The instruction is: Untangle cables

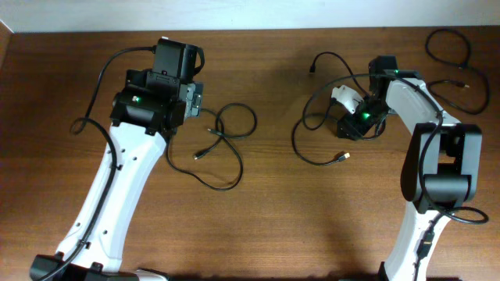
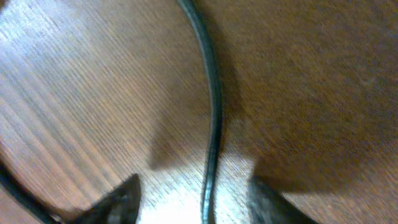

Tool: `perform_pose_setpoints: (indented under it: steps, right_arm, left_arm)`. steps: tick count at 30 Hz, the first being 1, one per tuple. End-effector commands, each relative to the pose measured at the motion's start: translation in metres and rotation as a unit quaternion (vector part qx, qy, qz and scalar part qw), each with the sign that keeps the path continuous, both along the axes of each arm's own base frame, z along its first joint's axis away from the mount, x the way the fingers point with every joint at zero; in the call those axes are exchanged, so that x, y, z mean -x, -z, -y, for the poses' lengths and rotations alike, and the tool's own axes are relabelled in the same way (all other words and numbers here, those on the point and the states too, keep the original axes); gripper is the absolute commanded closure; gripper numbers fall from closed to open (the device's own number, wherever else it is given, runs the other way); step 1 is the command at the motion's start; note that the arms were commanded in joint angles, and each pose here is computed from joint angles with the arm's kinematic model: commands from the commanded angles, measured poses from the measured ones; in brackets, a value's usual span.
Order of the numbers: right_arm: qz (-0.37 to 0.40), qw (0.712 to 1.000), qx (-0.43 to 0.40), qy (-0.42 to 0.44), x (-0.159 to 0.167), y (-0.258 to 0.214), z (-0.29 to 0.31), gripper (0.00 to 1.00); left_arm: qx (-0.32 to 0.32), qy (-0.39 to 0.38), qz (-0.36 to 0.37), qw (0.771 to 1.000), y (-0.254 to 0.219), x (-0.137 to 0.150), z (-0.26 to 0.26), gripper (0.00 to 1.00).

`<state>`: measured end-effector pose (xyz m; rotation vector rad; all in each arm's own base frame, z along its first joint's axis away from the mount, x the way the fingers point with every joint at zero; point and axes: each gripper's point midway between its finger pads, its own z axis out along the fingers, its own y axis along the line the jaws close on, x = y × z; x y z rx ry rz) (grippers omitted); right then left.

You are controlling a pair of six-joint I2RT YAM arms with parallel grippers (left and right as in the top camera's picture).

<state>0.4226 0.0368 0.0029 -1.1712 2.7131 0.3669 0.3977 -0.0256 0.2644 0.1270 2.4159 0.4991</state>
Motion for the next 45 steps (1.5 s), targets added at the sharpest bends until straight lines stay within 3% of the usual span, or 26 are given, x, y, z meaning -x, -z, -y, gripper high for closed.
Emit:
perform_pose_setpoints:
  steps: [1, 6, 8, 9, 10, 14, 18, 24, 26, 30, 31, 32, 37, 39, 41, 45]
  right_arm:
    - [-0.041, 0.998, 0.037, -0.035, 0.022, 0.037, 0.010, 0.41]
    - [-0.047, 0.974, 0.213, -0.066, 0.023, 0.039, 0.060, 0.41]
    - [-0.046, 0.968, 0.241, -0.055, 0.022, 0.038, 0.064, 0.42]
    - [-0.044, 0.968, 0.241, -0.043, 0.020, 0.038, 0.063, 0.80]
    - [-0.046, 0.969, 0.240, -0.042, 0.021, 0.038, 0.062, 0.96]
    - [-0.037, 0.975, 0.217, -0.040, 0.017, 0.039, 0.054, 0.96]
    - [0.034, 0.980, 0.188, 0.055, -0.027, 0.028, 0.060, 0.96]
    - [0.145, 0.959, 0.159, 0.182, -0.101, -0.051, 0.114, 0.96]
    - [0.172, 0.951, 0.160, 0.203, -0.113, -0.073, 0.135, 0.96]
    - [0.161, 0.952, 0.158, 0.204, -0.108, -0.071, 0.137, 0.96]
    - [0.144, 0.960, 0.138, 0.195, -0.102, -0.067, 0.125, 0.81]
    - [0.122, 0.971, 0.104, 0.179, -0.093, -0.066, 0.106, 0.01]
    - [0.156, 0.982, 0.000, 0.105, -0.097, -0.124, -0.009, 0.01]
    - [0.153, 0.986, -0.003, 0.059, -0.087, -0.127, -0.057, 0.01]
    - [0.119, 0.993, -0.014, 0.023, -0.058, -0.123, -0.124, 0.01]
    - [0.071, 0.995, -0.051, -0.051, 0.005, -0.121, -0.236, 0.01]
  left_arm:
    - [0.007, -0.005, 0.012, 1.000, -0.008, 0.001, -0.003, 0.01]
    - [0.008, -0.003, 0.011, 1.000, -0.008, 0.001, -0.002, 0.01]
    - [0.009, -0.003, 0.011, 1.000, -0.008, 0.001, -0.002, 0.01]
    - [0.010, -0.003, 0.011, 1.000, -0.007, 0.001, -0.001, 0.01]
    - [0.013, -0.004, 0.012, 1.000, -0.007, 0.001, -0.001, 0.01]
    - [0.014, -0.004, 0.012, 1.000, -0.007, 0.001, -0.001, 0.01]
    - [0.024, 0.004, 0.009, 1.000, -0.006, 0.001, 0.004, 0.01]
    - [0.034, 0.012, 0.006, 0.999, -0.004, 0.001, 0.008, 0.01]
    - [0.033, 0.012, 0.006, 0.999, -0.004, 0.001, 0.008, 0.01]
    - [0.034, 0.012, 0.006, 0.999, -0.004, 0.001, 0.008, 0.01]
    - [0.034, 0.012, 0.006, 0.999, -0.004, 0.001, 0.008, 0.01]
    - [0.034, 0.012, 0.007, 0.999, -0.004, 0.001, 0.008, 0.01]
    - [0.031, 0.000, 0.046, 0.998, -0.018, -0.011, 0.004, 0.01]
    - [0.029, -0.076, 0.098, 0.992, -0.046, -0.016, -0.030, 0.01]
    - [0.043, -0.120, 0.128, 0.984, -0.071, -0.017, -0.069, 0.01]
    - [0.040, -0.176, 0.131, 0.975, -0.075, -0.008, -0.119, 0.01]
